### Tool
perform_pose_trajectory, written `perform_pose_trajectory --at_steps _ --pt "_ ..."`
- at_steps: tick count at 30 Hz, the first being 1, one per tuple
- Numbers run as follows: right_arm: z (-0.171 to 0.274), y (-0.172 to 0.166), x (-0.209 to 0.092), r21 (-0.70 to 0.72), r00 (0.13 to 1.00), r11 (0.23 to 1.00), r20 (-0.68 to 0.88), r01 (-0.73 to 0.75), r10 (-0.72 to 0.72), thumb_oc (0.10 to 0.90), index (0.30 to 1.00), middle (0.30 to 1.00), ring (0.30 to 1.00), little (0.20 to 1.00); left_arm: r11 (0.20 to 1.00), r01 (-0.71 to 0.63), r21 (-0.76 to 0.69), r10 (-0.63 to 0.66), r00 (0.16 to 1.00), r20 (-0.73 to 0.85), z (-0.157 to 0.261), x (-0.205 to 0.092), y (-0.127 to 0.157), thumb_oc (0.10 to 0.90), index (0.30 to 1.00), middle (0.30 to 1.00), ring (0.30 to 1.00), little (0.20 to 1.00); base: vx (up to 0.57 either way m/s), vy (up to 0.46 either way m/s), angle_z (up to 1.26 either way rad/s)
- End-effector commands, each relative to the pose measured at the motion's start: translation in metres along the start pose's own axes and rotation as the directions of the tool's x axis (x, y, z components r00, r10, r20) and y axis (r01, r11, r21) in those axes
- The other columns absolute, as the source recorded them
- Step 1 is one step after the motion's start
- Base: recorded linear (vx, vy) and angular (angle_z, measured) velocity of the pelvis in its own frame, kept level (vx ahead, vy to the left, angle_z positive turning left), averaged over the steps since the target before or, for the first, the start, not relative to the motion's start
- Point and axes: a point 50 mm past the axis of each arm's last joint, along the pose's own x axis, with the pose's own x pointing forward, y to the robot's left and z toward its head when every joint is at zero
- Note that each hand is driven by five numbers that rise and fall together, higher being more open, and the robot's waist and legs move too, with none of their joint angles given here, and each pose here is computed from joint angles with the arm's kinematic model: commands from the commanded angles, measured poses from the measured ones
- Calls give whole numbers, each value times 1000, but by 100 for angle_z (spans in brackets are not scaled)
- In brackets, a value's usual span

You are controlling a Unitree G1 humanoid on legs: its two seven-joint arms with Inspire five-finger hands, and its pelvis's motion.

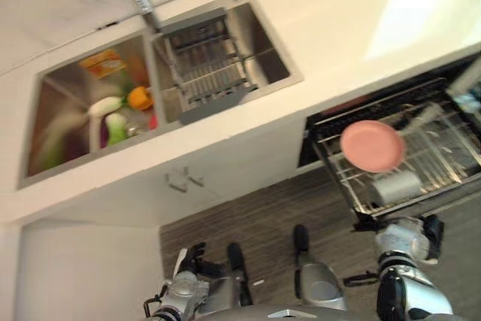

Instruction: Place the dishes in the dishwasher.

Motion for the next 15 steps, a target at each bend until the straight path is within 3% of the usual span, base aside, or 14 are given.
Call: perform_pose_trajectory --at_steps 1,4,5,9,10,11,12,13,14,15 --pt "9 100 -19 155 943 931 15 -330 331 400 300 300 300 300 995 -46 92 39 996 78 22 9 24 800 900 900 900 900 -17 -21 37" --pt "25 136 -25 227 910 884 32 -409 413 400 300 300 300 300 992 -16 124 5 996 89 20 8 19 800 900 900 900 900 19 -23 94" --pt "39 164 -33 242 867 835 61 -494 495 400 300 300 300 300 991 -13 130 2 996 85 17 7 20 800 900 900 900 900 -12 9 130" --pt "57 191 -45 250 808 771 109 -586 579 400 300 300 300 300 992 -17 128 6 996 88 15 6 23 800 900 900 900 900 -19 -10 65" --pt "74 219 -64 270 721 671 172 -690 672 400 300 300 300 300 992 -28 124 18 996 83 11 6 27 800 900 900 900 900 -14 -54 45" --pt "66 249 -110 385 510 415 186 -824 840 728 792 792 792 792 992 -25 122 16 997 74 9 5 26 800 900 900 900 900 -10 -54 54" --pt "64 247 -110 390 506 410 186 -825 842 800 900 900 900 900 993 -27 119 18 997 73 9 5 26 800 900 900 900 900 0 -44 65" --pt "58 255 -141 425 331 219 209 -878 920 800 900 900 900 900 993 -23 114 15 998 69 8 5 27 800 900 900 900 900 16 -46 50" --pt "53 260 -187 401 37 -43 190 -915 981 800 900 900 900 900 995 -18 103 12 999 53 1 4 34 800 900 900 900 900 44 -83 48" --pt "67 264 -247 308 -342 -385 185 -870 921 800 900 900 900 900 997 -17 76 14 999 39 -6 2 46 800 900 900 900 900 40 -89 36"
